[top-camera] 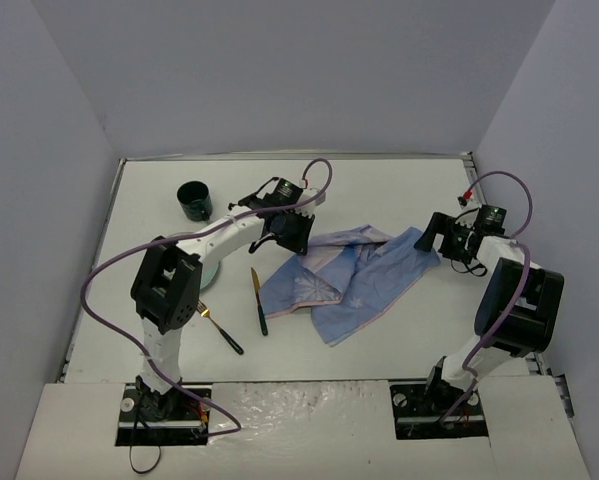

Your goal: Set the dinner table for one person

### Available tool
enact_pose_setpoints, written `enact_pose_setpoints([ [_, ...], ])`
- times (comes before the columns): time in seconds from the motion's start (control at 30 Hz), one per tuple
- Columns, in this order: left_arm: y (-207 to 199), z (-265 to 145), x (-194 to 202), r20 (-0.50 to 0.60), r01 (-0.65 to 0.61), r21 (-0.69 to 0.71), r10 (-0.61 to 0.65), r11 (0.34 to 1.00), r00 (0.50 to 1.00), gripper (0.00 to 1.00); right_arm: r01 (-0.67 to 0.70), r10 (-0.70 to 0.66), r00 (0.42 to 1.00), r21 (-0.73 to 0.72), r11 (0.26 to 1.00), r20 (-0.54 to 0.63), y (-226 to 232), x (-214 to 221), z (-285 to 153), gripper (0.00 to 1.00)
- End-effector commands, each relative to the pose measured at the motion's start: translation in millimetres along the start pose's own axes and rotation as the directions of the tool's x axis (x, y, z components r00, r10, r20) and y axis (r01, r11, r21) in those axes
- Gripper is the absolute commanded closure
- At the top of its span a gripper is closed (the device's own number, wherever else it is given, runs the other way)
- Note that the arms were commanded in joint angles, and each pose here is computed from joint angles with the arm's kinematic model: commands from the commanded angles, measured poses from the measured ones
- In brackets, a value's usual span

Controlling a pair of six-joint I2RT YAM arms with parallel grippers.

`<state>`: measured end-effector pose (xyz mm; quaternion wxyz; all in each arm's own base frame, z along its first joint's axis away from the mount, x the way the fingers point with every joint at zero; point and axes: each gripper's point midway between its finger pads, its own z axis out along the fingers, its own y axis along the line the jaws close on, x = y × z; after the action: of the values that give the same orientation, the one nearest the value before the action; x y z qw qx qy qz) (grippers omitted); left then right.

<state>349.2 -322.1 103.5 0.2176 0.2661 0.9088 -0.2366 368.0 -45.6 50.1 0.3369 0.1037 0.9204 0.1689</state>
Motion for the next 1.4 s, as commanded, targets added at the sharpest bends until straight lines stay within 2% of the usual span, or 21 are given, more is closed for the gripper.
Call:
enact_pose_setpoints([
  [0.0, -3, -20, -30, 0.085, -0.035, -0.005, 0.036, 0.999, 0.996, 1.00, 0.114, -0.106, 0.992, -0.126, 0.986, 0.065, 17, -24, 1, 0.06],
  [0.5, 3, -19, -29, 0.070, -0.030, -0.018, 0.031, 0.999, 0.997, 1.00, 0.082, -0.086, 0.996, -0.176, 0.981, -0.015, 9, 2, 16, 0.06],
  [0.67, 7, -23, -31, 0.075, -0.025, -0.022, 0.026, 0.999, 0.997, 1.00, 0.067, -0.072, 0.997, -0.161, 0.985, -0.027, 4, 7, 17, 0.11],
  [0.83, 8, -24, -33, 0.079, -0.020, -0.023, 0.022, 1.000, 0.997, 1.00, 0.065, -0.068, 0.998, -0.157, 0.986, -0.017, 4, 4, 13, 0.25],
  [0.97, 10, -23, -33, 0.074, -0.013, -0.025, 0.015, 1.000, 0.997, 1.00, 0.070, -0.072, 0.997, -0.144, 0.987, -0.005, 4, 0, 7, 0.40],
  [1.17, 15, -28, -40, 0.087, -0.003, -0.031, 0.006, 1.000, 0.996, 1.00, 0.079, -0.077, 0.997, -0.100, 0.992, 0.025, 4, -11, -7, 0.76],
  [1.3, 21, -35, -48, 0.104, 0.006, -0.044, -0.001, 0.999, 0.995, 1.00, 0.091, -0.087, 0.993, -0.048, 0.995, 0.080, 5, -29, -22, 0.96],
  [1.37, 25, -46, -60, 0.138, 0.010, -0.062, -0.001, 0.998, 0.990, 1.00, 0.114, -0.113, 0.986, 0.004, 0.993, 0.121, 8, -42, -32, 1.00],
])
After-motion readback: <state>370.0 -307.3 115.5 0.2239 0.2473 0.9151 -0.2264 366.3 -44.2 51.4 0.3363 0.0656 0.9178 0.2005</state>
